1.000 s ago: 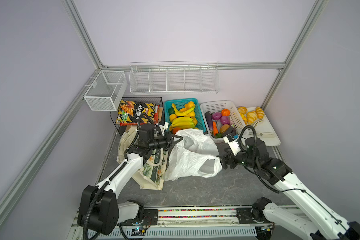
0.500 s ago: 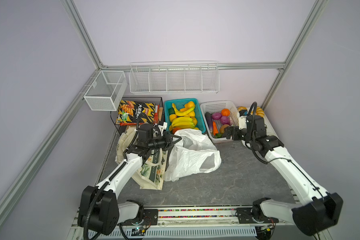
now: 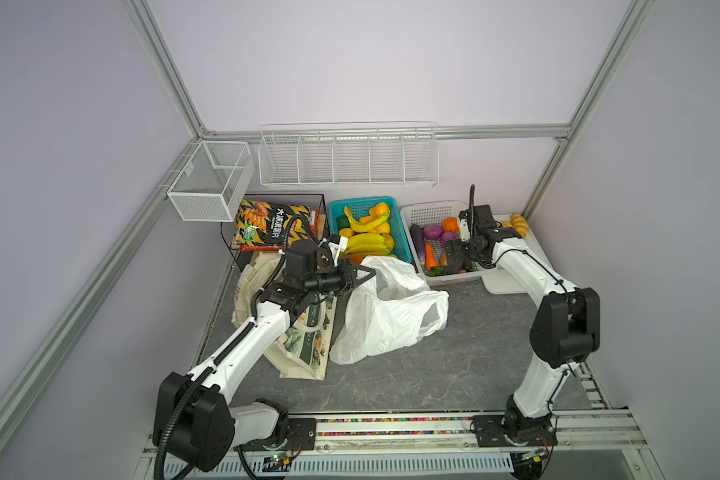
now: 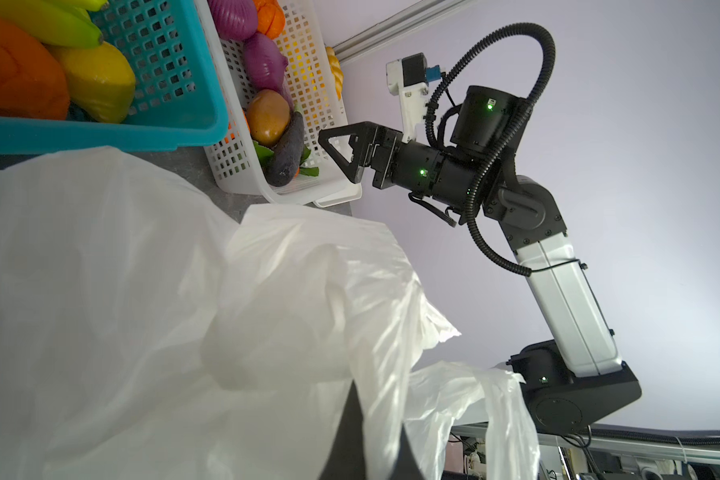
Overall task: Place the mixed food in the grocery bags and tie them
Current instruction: 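Move the right gripper back over the white vegetable basket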
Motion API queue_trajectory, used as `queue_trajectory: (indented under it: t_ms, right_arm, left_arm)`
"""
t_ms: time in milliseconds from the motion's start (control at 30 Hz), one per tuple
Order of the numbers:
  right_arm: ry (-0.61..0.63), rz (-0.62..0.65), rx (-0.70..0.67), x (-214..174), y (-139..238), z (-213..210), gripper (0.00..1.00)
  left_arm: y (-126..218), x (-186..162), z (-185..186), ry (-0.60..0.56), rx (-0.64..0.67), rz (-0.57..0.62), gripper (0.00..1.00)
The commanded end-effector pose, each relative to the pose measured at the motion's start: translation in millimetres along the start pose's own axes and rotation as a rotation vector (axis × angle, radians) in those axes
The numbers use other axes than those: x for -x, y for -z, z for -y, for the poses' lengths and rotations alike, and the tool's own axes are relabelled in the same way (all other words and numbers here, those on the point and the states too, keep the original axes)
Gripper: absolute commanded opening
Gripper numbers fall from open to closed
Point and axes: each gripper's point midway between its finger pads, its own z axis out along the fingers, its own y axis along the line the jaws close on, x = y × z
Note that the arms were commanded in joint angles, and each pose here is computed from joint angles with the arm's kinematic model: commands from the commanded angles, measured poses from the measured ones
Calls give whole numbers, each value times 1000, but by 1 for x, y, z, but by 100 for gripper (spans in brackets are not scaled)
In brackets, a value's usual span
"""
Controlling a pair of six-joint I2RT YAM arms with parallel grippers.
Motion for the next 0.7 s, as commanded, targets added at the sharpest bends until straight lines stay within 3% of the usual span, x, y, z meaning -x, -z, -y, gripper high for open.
queue_trajectory:
  t_ms: [0, 133, 367, 667]
  right_arm:
    - [60, -129, -43, -20, -9, 9, 95]
    - [40, -147, -57, -15, -24, 22, 95]
    - [-47, -33, 43, 29, -55, 24, 93]
    - [-29, 23, 101, 65, -97, 15, 89]
  left_arm:
    - [-2, 6, 3, -23, 10, 15, 0]
    - [-3, 6, 1, -18, 17, 16, 0]
    - [-4, 6, -1, -11, 24, 17, 0]
    - [-3, 9, -1, -8, 32, 28, 0]
